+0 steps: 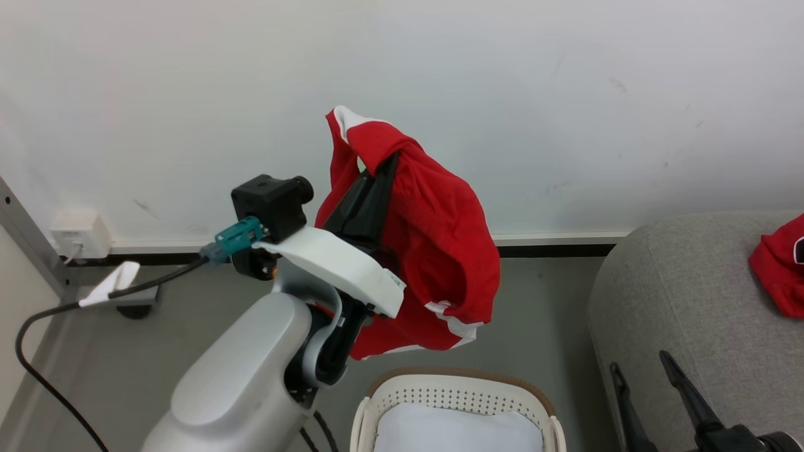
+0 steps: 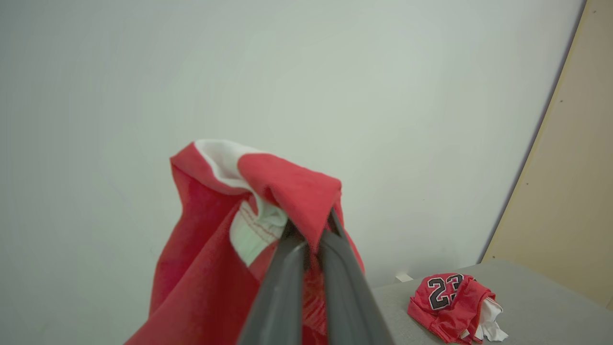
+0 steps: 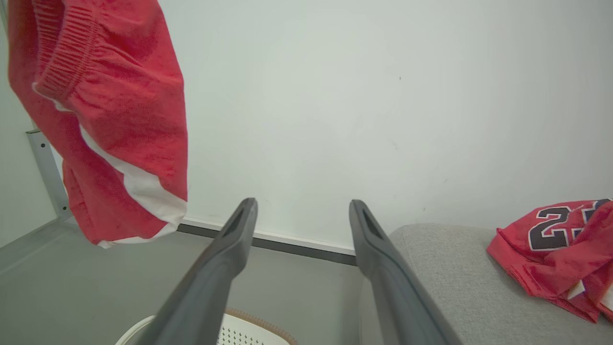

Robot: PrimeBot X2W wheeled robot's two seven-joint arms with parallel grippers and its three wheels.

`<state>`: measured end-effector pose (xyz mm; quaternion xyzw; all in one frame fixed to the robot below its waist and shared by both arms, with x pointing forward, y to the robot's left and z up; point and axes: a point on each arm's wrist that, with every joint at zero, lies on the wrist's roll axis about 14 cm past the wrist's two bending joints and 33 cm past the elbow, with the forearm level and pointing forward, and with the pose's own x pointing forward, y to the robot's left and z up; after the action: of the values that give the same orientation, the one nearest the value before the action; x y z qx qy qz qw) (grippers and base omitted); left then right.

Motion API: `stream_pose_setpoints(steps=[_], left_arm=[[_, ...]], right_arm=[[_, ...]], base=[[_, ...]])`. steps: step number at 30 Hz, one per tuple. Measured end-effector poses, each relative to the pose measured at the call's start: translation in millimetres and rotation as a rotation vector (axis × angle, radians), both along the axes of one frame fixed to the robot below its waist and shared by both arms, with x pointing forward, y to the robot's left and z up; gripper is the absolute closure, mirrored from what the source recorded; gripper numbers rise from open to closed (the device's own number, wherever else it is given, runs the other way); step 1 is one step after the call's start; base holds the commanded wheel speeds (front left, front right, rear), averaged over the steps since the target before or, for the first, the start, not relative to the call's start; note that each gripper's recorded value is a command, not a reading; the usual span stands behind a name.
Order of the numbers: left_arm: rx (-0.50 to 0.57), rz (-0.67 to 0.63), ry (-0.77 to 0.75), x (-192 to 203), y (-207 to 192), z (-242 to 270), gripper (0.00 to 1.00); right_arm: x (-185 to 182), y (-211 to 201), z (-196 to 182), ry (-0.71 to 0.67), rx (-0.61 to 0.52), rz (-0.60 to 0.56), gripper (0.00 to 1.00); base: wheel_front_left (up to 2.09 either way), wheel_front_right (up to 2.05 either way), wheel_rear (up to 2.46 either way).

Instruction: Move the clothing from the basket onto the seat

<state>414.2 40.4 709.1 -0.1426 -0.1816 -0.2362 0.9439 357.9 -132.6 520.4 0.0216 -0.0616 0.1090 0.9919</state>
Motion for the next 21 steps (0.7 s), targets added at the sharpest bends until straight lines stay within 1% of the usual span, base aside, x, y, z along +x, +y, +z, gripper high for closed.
stream_pose_setpoints(steps=[2,8,15,21], left_arm=[[-0.002,-0.005,-0.003,-1.5,-1.1,0.7,1.00],[-0.001,-0.018,-0.002,-4.6,-6.3,-0.2,1.00],[0.003,-0.029,0.006,-6.6,-12.0,-2.8,1.00],[0.008,-0.040,0.013,-9.2,-16.5,-5.0,1.00]], right_arm=[[-0.1,8.6,4.0,-0.016,-0.023,0.031,0.00],[0.0,45.3,26.2,-0.088,-0.038,0.150,0.00],[5.2,87.2,63.4,-0.200,-0.044,0.275,0.00],[16.9,109.0,79.1,-0.248,-0.084,0.324,0.00]], base=[[0.00,0.00,0.00],[0.00,0.00,0.00],[0.00,0.00,0.00],[0.00,0.00,0.00]])
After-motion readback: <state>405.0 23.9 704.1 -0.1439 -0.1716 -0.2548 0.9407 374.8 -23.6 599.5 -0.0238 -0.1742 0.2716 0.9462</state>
